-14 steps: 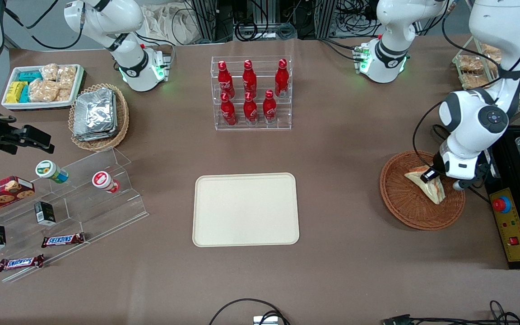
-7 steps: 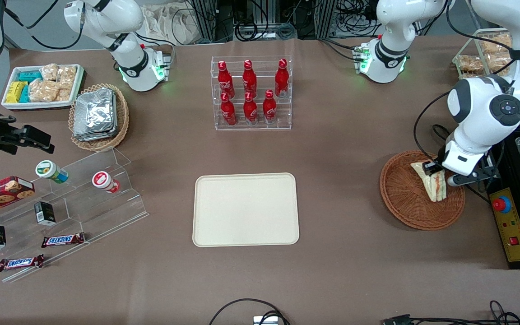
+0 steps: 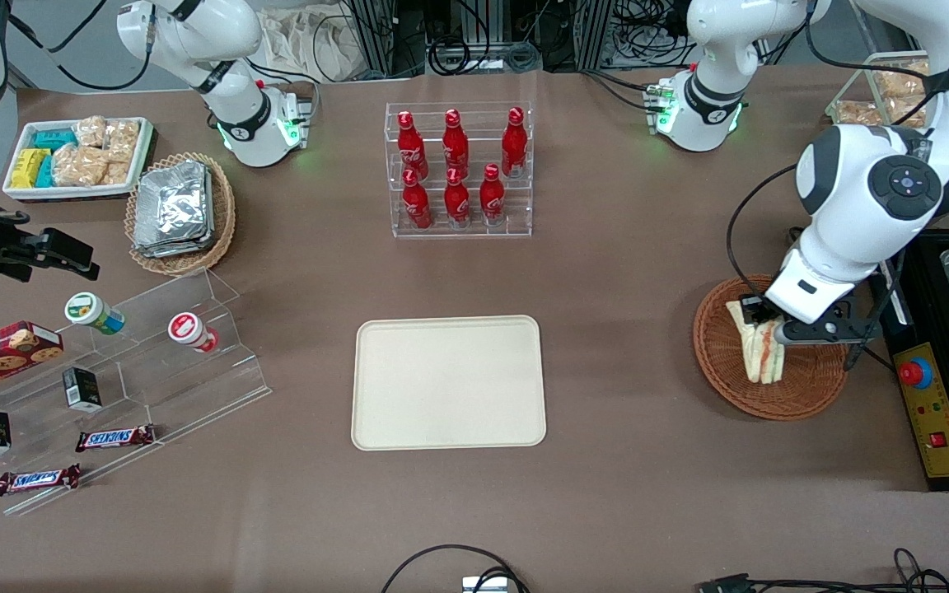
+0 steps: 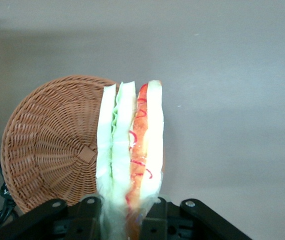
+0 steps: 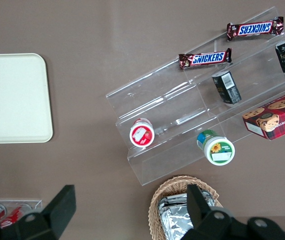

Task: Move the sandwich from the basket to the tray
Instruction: 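Lift the sandwich out of the basket with the left gripper, then carry the sandwich over the cream tray with the left gripper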

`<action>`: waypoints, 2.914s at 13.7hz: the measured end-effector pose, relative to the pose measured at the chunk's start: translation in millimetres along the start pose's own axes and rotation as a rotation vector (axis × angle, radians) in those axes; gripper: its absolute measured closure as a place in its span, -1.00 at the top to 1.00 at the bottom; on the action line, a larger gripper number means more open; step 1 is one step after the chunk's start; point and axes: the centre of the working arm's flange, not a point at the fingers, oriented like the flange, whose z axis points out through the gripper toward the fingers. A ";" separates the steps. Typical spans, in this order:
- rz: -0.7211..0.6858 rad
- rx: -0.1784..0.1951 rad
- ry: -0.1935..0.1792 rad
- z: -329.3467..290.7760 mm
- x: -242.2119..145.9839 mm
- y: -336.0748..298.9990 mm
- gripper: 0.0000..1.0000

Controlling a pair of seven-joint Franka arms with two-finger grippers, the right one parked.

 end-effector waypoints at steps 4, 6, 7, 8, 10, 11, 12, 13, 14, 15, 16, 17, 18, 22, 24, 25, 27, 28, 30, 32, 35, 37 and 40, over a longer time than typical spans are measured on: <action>0.056 -0.015 -0.001 -38.6 13.3 42.3 -0.61; 0.056 -0.027 -0.008 -53.2 18.7 62.8 -0.61; 0.048 -0.036 -0.011 -58.0 21.2 73.7 -0.61; 0.042 -0.044 -0.009 -61.9 23.8 86.1 -0.61; 0.025 -0.039 -0.007 -65.5 27.1 116.4 -0.61; 0.011 -0.033 -0.009 -65.2 28.0 134.7 -0.61; 0.000 -0.029 -0.011 -63.5 29.2 154.0 -0.61; -0.008 -0.031 -0.012 -60.2 30.3 173.8 -0.61; -0.013 -0.035 -0.015 -55.7 31.2 192.4 -0.61; -0.017 -0.041 -0.019 -49.9 31.9 210.1 -0.61; -0.020 -0.045 -0.022 -44.0 32.8 225.6 -0.61; -0.025 -0.048 -0.022 -38.0 33.7 240.8 -0.61; -0.032 -0.049 -0.023 -31.5 34.2 255.2 -0.61; -0.036 -0.059 -0.045 6.0 35.8 307.7 -0.61; -0.024 -0.070 -0.067 27.6 34.5 328.7 -0.61; -0.019 -0.078 -0.075 38.4 34.0 336.3 -0.62; -0.001 -0.090 -0.077 58.8 31.1 349.8 -0.62; 0.016 -0.076 -0.077 70.8 27.0 356.8 -0.62; 0.034 -0.049 -0.074 94.9 18.4 369.3 -0.62; 0.050 -0.055 -0.074 114.8 12.3 379.7 -0.62; 0.071 -0.044 -0.071 136.8 4.8 389.1 -0.62; 0.071 -0.042 -0.071 147.7 2.1 392.3 -0.62; 0.078 -0.031 -0.065 162.9 2.3 390.8 -0.62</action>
